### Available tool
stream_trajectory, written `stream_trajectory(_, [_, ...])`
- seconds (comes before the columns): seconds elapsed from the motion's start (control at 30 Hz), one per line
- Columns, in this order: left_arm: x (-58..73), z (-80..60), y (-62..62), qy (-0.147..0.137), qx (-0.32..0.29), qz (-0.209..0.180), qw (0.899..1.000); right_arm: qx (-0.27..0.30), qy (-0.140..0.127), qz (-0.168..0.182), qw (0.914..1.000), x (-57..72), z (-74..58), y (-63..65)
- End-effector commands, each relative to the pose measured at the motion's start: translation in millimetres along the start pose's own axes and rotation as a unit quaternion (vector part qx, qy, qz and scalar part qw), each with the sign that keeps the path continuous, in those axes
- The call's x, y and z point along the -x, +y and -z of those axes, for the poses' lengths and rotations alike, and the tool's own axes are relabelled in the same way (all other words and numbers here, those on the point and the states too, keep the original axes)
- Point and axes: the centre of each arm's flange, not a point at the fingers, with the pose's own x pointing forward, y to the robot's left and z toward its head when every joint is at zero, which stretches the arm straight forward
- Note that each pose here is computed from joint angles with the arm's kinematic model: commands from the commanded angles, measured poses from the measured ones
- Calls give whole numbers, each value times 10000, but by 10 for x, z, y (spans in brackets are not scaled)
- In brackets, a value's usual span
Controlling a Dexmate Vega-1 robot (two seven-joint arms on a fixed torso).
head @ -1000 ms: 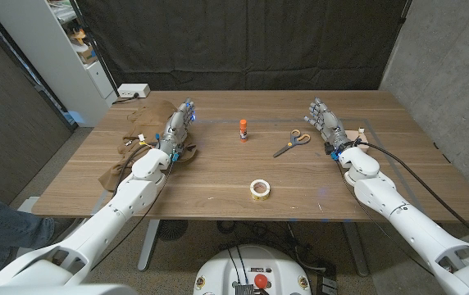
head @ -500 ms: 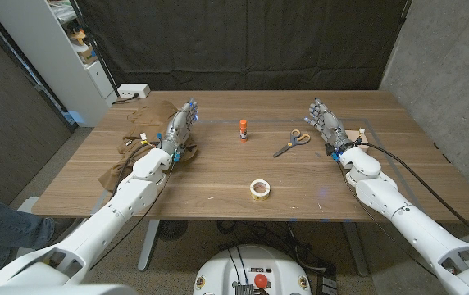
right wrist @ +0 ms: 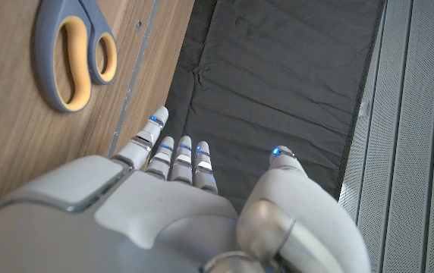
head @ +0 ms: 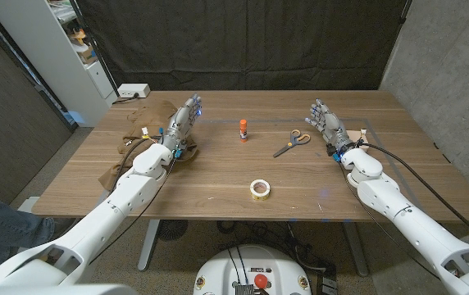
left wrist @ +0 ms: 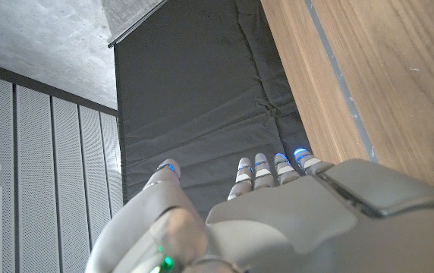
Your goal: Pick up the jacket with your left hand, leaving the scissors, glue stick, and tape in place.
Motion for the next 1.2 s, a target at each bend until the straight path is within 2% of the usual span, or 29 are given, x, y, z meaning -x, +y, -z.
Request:
stream_trajectory(0.03, [-11,-164,-21,-210,-67,130,9997,5,-34,53,10000,15,-30,-20])
stream_trajectory(0.37, [48,-308,-27,-448,-151,177,9987,10,-50,53,10000,10,-27,11])
stream_trajectory(0.97, [271,-558,-15,-1040,-426,330,9931,-45,-49,13,10000,-80,13,75])
stream_trajectory(1.2, [318,-576,13,-1108,-467,339,9922,5,-67,9,10000,-113,3,98])
